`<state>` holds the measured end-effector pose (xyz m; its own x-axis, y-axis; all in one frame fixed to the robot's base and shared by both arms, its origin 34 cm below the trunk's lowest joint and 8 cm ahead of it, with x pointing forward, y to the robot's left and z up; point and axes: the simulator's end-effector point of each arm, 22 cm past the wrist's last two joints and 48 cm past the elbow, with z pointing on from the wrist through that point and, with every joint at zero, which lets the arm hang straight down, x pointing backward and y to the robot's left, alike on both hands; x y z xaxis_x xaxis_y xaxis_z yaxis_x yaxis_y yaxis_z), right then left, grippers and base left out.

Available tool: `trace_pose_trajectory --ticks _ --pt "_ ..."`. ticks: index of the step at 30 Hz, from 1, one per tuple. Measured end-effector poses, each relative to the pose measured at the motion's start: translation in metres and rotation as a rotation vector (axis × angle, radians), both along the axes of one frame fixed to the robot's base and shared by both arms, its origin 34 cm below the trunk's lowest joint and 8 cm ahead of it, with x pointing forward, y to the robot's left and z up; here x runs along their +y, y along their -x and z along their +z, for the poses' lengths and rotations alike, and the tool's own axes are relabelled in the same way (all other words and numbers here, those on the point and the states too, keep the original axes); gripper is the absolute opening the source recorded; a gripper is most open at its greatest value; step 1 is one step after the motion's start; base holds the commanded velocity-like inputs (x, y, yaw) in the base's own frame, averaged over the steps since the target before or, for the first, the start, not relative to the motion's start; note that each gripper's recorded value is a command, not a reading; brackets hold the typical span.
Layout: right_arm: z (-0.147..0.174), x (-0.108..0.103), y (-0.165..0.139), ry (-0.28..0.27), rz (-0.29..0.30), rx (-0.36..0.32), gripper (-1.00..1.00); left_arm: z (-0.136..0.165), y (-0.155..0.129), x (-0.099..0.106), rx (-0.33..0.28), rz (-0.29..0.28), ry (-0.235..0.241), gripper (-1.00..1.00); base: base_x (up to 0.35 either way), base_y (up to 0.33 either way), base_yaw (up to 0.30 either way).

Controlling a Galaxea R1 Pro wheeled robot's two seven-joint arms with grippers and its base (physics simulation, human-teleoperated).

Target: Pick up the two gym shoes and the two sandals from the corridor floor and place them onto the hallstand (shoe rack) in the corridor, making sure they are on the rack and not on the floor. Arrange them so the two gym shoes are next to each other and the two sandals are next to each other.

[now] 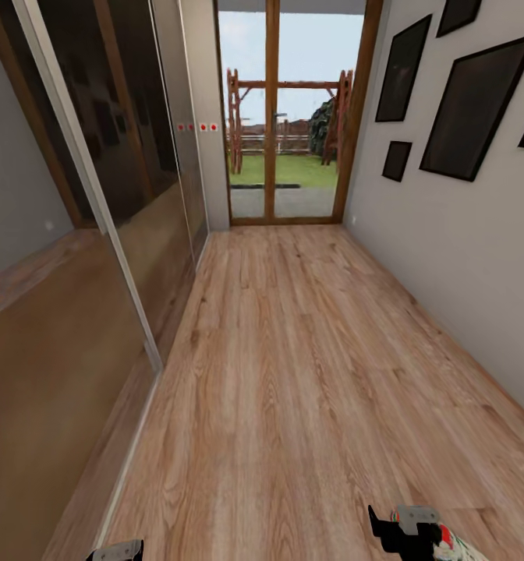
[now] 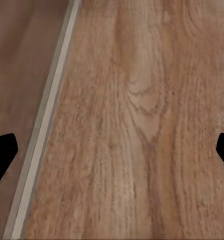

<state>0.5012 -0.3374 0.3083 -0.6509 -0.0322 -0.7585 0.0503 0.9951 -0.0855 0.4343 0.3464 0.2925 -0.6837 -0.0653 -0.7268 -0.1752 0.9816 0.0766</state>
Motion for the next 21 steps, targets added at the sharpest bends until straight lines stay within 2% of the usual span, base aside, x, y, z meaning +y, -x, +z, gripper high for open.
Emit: trace_pose_trajectory --ticks 6,21 --pt "0.0001 0.0000 -0.0001 0.000 0.000 -0.001 1.00 0.0000 0.0000 -0.0001 0.000 0.000 0.000 1.00 0.332 0.072 0.000" --pt "0.0001 0.0000 -0.0001 0.000 0.000 -0.001 1.00 0.0000 0.0000 -0.0002 0.000 -0.001 0.001 1.00 0.338 0.004 0.000"
